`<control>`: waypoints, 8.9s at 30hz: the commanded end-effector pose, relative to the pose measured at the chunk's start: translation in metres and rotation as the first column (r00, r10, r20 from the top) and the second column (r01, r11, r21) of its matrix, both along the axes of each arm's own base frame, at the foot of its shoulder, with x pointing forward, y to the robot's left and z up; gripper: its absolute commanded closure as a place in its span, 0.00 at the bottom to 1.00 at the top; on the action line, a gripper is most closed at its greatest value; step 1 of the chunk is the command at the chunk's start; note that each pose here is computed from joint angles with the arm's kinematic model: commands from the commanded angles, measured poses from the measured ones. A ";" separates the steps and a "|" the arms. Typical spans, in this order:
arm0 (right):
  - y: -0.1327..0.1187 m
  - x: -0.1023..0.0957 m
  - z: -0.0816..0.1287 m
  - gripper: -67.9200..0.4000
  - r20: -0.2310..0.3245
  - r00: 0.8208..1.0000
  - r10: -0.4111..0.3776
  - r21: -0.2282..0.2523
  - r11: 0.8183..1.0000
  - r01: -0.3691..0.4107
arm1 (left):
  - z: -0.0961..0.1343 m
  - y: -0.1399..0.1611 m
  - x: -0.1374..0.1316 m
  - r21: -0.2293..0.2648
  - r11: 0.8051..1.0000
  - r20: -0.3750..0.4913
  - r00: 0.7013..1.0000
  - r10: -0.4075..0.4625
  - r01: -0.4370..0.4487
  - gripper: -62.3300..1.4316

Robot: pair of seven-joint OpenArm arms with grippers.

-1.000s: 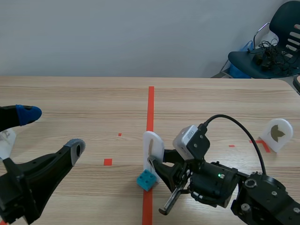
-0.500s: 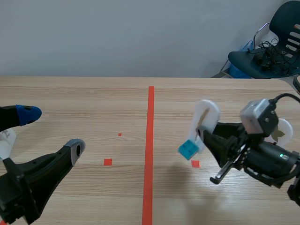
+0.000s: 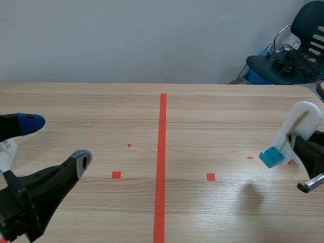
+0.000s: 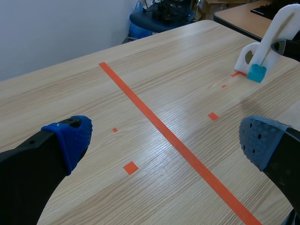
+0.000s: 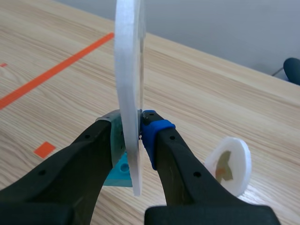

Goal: Do the leaf sorting experiment

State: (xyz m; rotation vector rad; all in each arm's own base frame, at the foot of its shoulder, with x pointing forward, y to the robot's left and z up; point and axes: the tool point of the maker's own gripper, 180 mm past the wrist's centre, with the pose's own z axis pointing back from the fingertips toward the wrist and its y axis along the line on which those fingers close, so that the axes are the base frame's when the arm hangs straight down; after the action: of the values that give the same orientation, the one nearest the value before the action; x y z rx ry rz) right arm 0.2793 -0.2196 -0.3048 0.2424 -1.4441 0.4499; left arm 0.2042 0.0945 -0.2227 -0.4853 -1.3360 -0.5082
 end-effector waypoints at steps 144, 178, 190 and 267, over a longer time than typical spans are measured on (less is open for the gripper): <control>0.037 -0.028 0.095 0.00 0.063 0.966 0.252 0.015 0.967 -0.254 | -0.139 -0.088 0.104 0.089 0.987 0.021 0.990 -0.136 0.134 0.00; 0.037 -0.028 0.091 0.00 0.047 0.967 0.249 0.009 0.968 -0.250 | -0.101 -0.113 0.103 -0.089 0.988 0.030 0.991 -0.127 0.129 0.92; 0.037 -0.028 0.091 0.00 0.047 0.967 0.249 0.009 0.968 -0.250 | -0.094 0.012 0.072 -0.078 0.976 -0.013 0.979 0.204 -0.205 0.92; 0.027 -0.024 0.101 0.00 0.068 0.974 0.216 0.024 0.976 -0.218 | 0.027 -0.049 0.016 -0.016 0.993 0.080 0.991 -0.111 0.113 0.00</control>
State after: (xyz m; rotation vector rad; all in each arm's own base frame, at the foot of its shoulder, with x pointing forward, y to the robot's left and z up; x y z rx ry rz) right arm 0.2508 -0.1894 -0.2154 0.4183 -1.4584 0.6168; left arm 0.2204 0.0429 -0.1979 -0.5578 -1.3851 -0.6344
